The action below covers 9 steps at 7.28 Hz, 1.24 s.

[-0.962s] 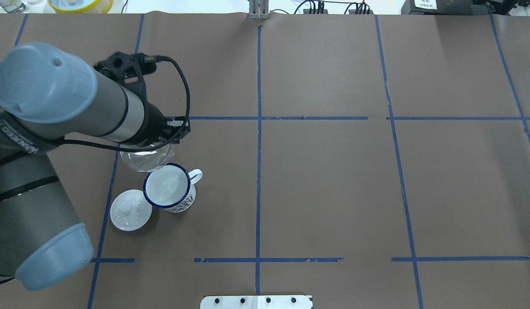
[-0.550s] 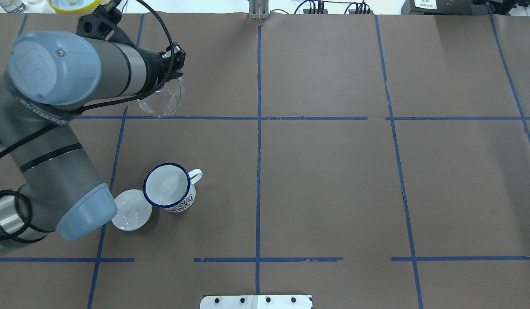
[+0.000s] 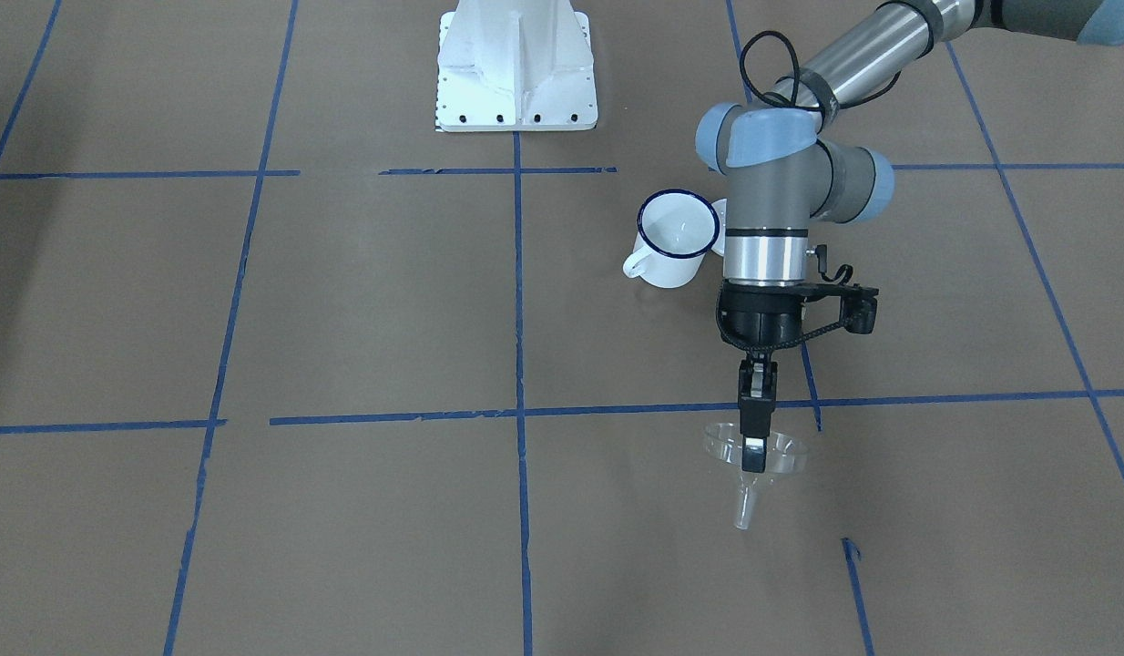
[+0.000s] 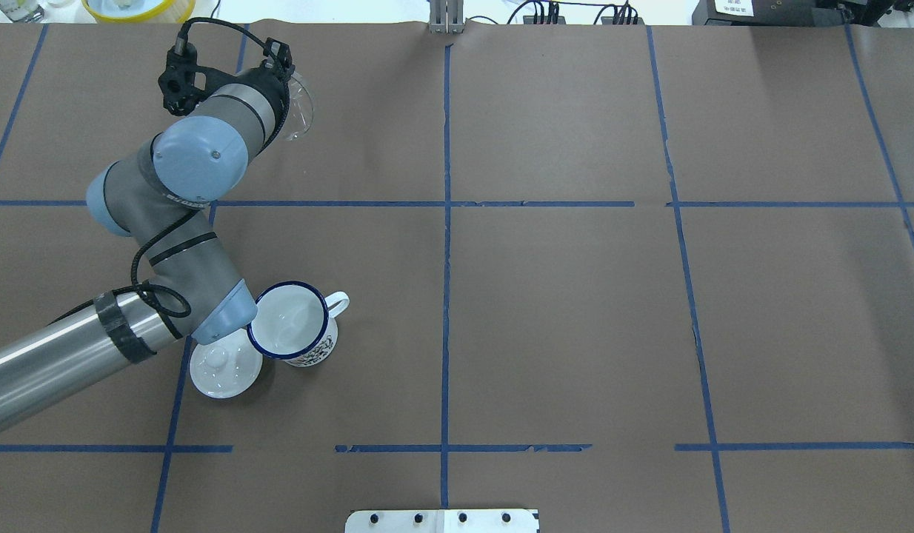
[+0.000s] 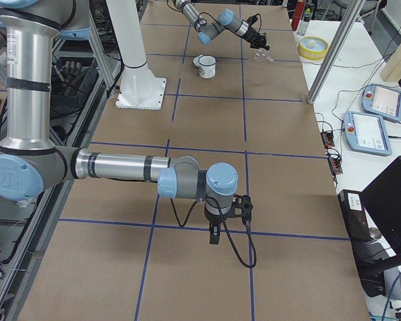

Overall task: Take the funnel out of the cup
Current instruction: 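Carry the funnel farther from the robot and lower it onto the table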

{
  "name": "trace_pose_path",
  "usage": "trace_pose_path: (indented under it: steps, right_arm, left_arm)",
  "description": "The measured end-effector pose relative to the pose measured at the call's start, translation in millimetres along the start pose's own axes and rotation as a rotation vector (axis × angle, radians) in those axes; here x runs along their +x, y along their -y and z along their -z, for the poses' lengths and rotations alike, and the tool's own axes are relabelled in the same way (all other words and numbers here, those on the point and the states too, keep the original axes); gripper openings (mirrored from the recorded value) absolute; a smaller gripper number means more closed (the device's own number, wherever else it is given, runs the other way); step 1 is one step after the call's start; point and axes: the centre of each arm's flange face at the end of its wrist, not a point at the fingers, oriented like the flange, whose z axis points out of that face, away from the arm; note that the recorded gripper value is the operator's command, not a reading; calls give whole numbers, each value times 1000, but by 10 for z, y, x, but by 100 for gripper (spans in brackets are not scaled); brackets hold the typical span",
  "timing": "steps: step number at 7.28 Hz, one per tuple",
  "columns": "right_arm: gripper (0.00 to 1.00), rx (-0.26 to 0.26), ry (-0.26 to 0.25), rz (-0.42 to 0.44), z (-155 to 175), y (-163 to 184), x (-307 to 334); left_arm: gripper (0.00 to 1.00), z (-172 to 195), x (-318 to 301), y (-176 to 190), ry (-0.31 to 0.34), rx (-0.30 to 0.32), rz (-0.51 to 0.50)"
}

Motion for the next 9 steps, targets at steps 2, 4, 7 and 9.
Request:
trace_pose_path:
  steps: [2,4,7,9]
  right_arm:
    - [100,0,0,0,0,0,0]
    - [100,0,0,0,0,0,0]
    - [100,0,0,0,0,0,0]
    - [100,0,0,0,0,0,0]
  left_arm:
    - [40,-414,-267,43,-10,44,8]
    - [80,-533,-378,74,2,60,-12]
    - [100,-542,-392,85,7,62,-81]
    - [100,-321,-208,87,7,-4,-226]
